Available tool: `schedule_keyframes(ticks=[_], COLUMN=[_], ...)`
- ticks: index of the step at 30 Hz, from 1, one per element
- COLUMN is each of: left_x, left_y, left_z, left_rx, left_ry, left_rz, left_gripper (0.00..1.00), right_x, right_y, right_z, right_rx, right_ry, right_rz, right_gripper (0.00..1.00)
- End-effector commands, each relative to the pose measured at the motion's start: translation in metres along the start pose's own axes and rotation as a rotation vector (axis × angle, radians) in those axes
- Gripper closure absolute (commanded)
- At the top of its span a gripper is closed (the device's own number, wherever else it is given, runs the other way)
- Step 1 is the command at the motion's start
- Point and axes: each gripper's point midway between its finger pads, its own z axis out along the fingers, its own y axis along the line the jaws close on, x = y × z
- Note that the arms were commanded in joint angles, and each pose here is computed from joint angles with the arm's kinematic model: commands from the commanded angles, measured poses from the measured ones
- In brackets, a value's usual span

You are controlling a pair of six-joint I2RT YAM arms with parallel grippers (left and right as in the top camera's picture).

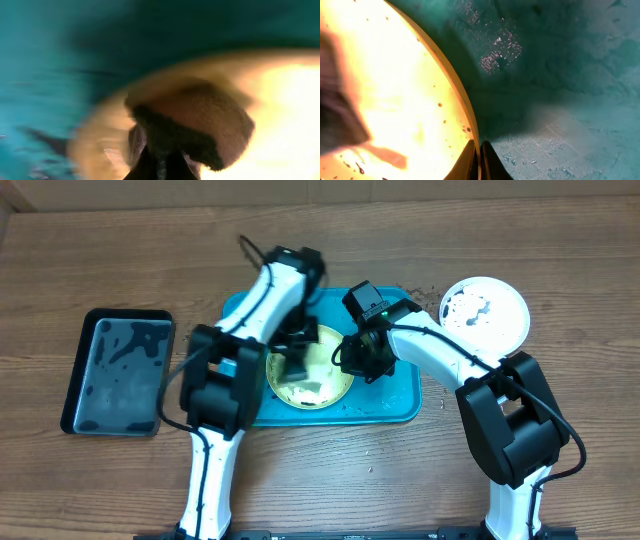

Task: Clean dirty plates on tray and stack at the side

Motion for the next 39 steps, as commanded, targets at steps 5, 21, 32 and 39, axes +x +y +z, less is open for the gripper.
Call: schedule_keyframes(ticks=[5, 21, 32, 39], left_x=[-0.042, -0.016, 0.016, 0.026], left_y=[0.064, 0.161, 0.303, 0.344], left_z=[-0.021, -0.199, -0.17, -0.141], left_rx=[-0.117, 0.244, 0.228, 0.236], left_ry=[-0.088, -0.401, -0.301, -0.252], left_rz=[-0.151, -0.386, -0.775, -0.913], left_gripper=[0.96, 0.96, 0.96, 0.96], right_x=[-0.009, -0.041, -0.057, -0.028], right_y=[-0.007, 0.03, 0.042, 0.073], right_z=[-0.005, -0.057, -0.172, -0.222], right_rx=[0.021, -0.027, 0.519, 0.909], right_ry=[-0.027, -0.11, -0.484, -0.674], right_rz=[0.006, -0.116, -0.339, -0.67], right_gripper=[0.96, 0.96, 0.96, 0.96])
